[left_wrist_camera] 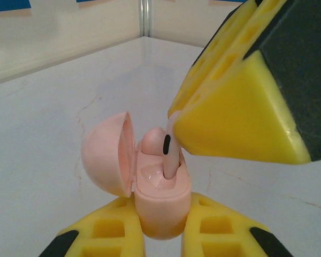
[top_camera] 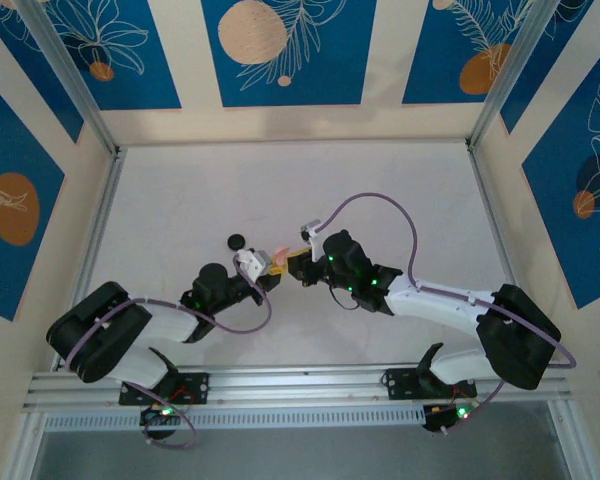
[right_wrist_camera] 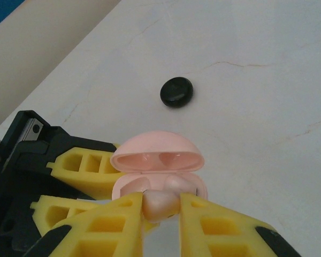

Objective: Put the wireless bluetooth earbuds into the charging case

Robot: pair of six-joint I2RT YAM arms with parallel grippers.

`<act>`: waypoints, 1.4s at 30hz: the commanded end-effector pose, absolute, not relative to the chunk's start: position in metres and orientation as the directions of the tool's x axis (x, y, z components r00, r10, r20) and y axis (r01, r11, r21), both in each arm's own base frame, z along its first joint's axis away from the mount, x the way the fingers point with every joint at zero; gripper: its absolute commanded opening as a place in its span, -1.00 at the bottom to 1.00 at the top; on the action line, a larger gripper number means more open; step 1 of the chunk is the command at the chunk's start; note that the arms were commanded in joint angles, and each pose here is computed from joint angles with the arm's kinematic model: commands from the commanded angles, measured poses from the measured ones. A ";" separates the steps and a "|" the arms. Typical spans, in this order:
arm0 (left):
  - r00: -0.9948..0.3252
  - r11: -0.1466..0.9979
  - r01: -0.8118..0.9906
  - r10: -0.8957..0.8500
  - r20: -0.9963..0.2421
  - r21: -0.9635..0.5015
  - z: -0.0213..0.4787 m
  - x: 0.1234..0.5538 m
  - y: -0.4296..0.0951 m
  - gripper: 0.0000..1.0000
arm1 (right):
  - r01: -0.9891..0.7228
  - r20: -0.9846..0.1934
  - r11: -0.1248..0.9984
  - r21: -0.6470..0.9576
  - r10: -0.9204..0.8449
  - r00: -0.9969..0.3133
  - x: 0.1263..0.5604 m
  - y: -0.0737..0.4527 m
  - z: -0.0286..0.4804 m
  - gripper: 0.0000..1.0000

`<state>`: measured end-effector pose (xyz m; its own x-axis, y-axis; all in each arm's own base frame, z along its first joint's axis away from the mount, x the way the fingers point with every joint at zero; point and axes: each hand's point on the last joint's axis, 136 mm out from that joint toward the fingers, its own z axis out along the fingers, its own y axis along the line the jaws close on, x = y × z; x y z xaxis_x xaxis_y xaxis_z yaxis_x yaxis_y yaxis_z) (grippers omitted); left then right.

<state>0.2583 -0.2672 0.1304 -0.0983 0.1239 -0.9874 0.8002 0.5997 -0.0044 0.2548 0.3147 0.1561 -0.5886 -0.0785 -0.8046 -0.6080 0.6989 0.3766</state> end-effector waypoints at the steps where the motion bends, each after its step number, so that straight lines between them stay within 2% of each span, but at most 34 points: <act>1: -0.018 0.586 0.810 0.051 -0.999 0.015 0.164 0.260 -0.275 -0.82 | -0.637 -0.801 0.683 0.357 -0.126 -0.585 0.246 0.316 0.149 -0.57; 8: -0.015 0.580 0.814 0.058 -0.998 0.021 0.164 0.259 -0.275 -0.82 | -0.662 -0.807 0.656 0.364 -0.133 -0.575 0.243 0.322 0.155 -0.38; 16: -0.019 0.575 0.817 0.076 -0.997 0.029 0.160 0.257 -0.275 -0.82 | -0.689 -0.835 0.610 0.392 -0.079 -0.545 0.239 0.318 0.186 0.08; 21: -0.018 0.572 0.820 0.075 -0.997 0.028 0.161 0.257 -0.275 -0.82 | -0.707 -0.837 0.566 0.425 -0.052 -0.545 0.235 0.315 0.203 0.22; 30: 0.001 0.545 0.838 0.076 -0.997 0.042 0.162 0.252 -0.279 -0.82 | -0.698 -0.810 0.496 0.516 0.017 -0.587 0.233 0.302 0.227 0.22; 38: 0.011 0.529 0.847 0.067 -0.998 0.045 0.165 0.249 -0.281 -0.82 | -0.625 -0.692 0.420 0.658 0.011 -0.722 0.228 0.282 0.212 -0.07; 42: 0.014 0.521 0.853 0.061 -0.998 0.043 0.166 0.248 -0.282 -0.82 | -0.568 -0.614 0.382 0.729 -0.002 -0.790 0.227 0.279 0.198 -0.11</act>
<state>0.2525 -0.2734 0.1439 -0.0514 0.1090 -0.9927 0.8300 0.5575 0.0183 0.2419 0.2765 0.2117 -0.7072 0.0440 -0.7056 -0.6152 0.4536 0.6449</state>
